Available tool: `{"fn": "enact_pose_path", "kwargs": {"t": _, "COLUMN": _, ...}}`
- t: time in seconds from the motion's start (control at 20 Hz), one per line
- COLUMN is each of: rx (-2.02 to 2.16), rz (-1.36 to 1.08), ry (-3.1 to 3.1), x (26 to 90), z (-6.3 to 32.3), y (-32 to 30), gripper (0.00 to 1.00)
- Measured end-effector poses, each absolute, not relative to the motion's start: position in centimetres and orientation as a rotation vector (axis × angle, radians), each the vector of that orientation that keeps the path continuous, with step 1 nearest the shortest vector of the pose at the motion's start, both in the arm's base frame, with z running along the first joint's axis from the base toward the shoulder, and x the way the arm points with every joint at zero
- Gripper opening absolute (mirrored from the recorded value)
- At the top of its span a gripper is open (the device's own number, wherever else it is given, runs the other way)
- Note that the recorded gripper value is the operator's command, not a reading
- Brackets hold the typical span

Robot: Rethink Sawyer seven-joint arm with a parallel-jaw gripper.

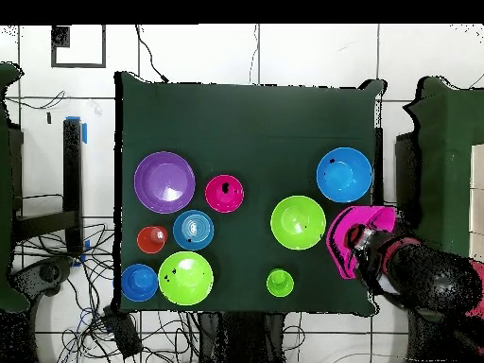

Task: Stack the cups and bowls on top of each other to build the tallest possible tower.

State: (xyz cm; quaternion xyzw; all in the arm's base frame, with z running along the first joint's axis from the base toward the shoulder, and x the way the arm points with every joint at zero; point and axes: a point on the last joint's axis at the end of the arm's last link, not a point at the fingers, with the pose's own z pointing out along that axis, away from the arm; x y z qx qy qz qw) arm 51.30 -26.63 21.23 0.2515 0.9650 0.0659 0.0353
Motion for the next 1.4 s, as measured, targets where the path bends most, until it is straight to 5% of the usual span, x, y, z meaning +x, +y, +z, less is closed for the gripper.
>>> {"fn": "enact_pose_path", "kwargs": {"t": 1.4, "rx": 0.714, "rz": 0.331, "ry": 2.913, "x": 52.5, "z": 19.4, "y": -21.4, "gripper": 0.00}}
